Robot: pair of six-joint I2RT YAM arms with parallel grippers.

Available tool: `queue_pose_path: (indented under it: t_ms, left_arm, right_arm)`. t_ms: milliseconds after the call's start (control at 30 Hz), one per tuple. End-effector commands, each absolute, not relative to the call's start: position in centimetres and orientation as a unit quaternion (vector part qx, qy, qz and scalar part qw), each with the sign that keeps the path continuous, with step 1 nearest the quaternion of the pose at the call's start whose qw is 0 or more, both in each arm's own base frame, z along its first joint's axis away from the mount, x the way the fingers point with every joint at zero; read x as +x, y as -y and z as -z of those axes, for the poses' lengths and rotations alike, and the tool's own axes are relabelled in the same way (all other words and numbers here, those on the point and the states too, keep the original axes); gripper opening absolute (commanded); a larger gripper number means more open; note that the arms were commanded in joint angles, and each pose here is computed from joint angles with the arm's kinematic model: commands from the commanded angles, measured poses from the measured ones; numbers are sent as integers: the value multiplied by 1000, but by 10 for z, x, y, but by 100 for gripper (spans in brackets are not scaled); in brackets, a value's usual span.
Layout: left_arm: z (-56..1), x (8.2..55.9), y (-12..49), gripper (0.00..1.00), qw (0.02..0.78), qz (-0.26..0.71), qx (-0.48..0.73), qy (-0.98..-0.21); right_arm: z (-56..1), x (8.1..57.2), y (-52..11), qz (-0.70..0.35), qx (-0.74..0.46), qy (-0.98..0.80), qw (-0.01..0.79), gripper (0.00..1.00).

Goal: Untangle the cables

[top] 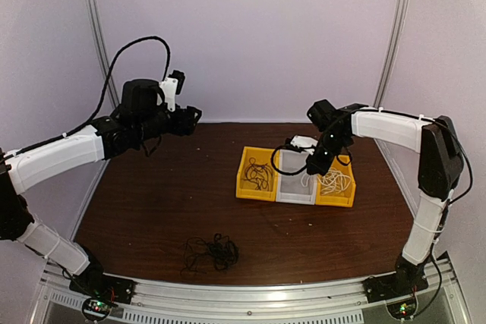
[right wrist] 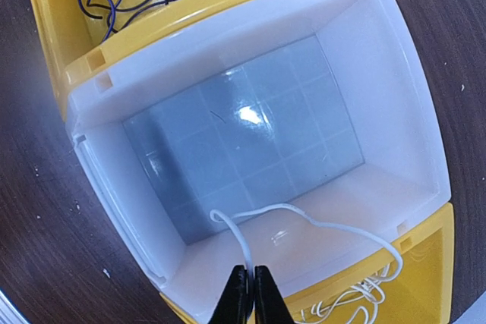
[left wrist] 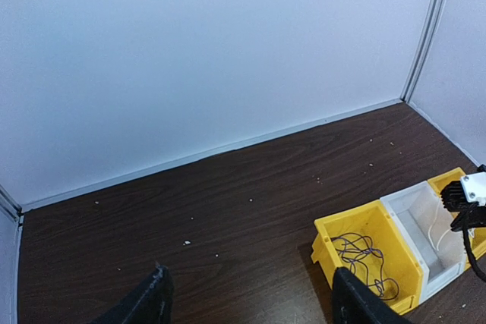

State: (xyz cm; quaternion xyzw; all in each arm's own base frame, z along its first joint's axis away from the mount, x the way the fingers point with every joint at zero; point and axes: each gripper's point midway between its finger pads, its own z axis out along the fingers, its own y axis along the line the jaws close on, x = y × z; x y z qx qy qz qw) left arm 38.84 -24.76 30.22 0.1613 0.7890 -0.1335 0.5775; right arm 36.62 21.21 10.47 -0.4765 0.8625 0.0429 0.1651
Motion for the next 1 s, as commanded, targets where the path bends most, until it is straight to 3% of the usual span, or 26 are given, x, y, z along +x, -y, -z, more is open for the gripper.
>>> queue_pose_path:
  t_ms: [0,533,967]
  left_arm:
    - [-312,390,251,73,593,141,164,-775]
    - [-303,392,255,73,584,143,168,-781]
    - [-299,392,259,72,578,151,170,-783]
  right_arm:
    - [-121,369,-218,-48,-475,-859,183,3]
    - [-206,375,-171,-31,-423,-857,293,0]
    - [-156,362,-122,-12,-391,-885,253,0]
